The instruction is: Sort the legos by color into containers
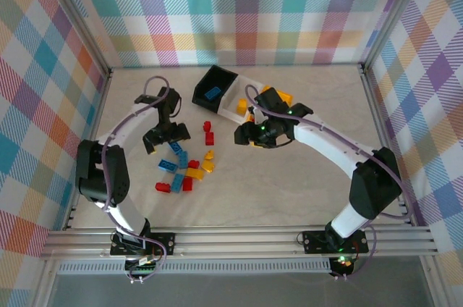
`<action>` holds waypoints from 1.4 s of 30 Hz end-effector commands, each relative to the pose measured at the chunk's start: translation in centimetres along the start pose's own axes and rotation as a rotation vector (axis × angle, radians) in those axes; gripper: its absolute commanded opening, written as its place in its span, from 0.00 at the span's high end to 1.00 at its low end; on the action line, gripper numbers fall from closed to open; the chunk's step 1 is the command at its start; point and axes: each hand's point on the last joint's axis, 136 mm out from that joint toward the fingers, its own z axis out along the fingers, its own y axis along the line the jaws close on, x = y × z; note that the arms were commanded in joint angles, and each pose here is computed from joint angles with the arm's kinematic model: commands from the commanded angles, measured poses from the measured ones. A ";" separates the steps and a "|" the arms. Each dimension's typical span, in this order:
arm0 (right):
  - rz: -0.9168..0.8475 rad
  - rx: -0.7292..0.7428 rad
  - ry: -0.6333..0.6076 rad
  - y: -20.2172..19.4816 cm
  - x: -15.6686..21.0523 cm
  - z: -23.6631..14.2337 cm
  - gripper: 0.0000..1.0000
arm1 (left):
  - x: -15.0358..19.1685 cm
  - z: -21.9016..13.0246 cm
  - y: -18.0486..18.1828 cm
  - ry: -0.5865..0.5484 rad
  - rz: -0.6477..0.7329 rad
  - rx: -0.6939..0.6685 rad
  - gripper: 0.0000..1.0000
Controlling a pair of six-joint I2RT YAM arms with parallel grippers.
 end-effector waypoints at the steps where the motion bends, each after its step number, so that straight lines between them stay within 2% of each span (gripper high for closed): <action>1: -0.044 -0.039 -0.016 1.4 0.0 -0.7 0.37 | -1.1 1.0 -0.6 -0.030 -0.060 0.024 0.01; 10: -0.037 -0.026 0.007 1.3 1.8 -0.8 0.37 | -2.7 4.2 -1.1 -0.003 -0.064 0.023 0.06; 18: -0.032 0.000 0.010 0.8 2.1 -1.1 0.36 | -4.3 6.6 -1.9 0.024 -0.070 0.032 0.16; 22: -0.028 0.011 0.013 0.6 2.0 -0.8 0.36 | -4.6 7.3 -2.5 0.044 -0.063 0.036 0.24; 25: -0.029 0.018 0.011 0.5 1.9 -0.7 0.36 | -4.5 7.8 -2.7 0.058 -0.068 0.042 0.36; 33: -0.030 0.024 0.010 0.4 1.6 -0.3 0.36 | -4.8 7.1 -3.2 0.064 -0.063 0.056 0.60; 36: -0.036 0.025 0.005 0.5 1.4 -0.4 0.36 | -5.3 6.3 -3.7 0.055 -0.060 0.075 0.64; 42: -0.040 0.048 0.001 0.1 1.5 -0.6 0.36 | -7.6 3.5 -5.7 0.014 -0.066 0.148 0.65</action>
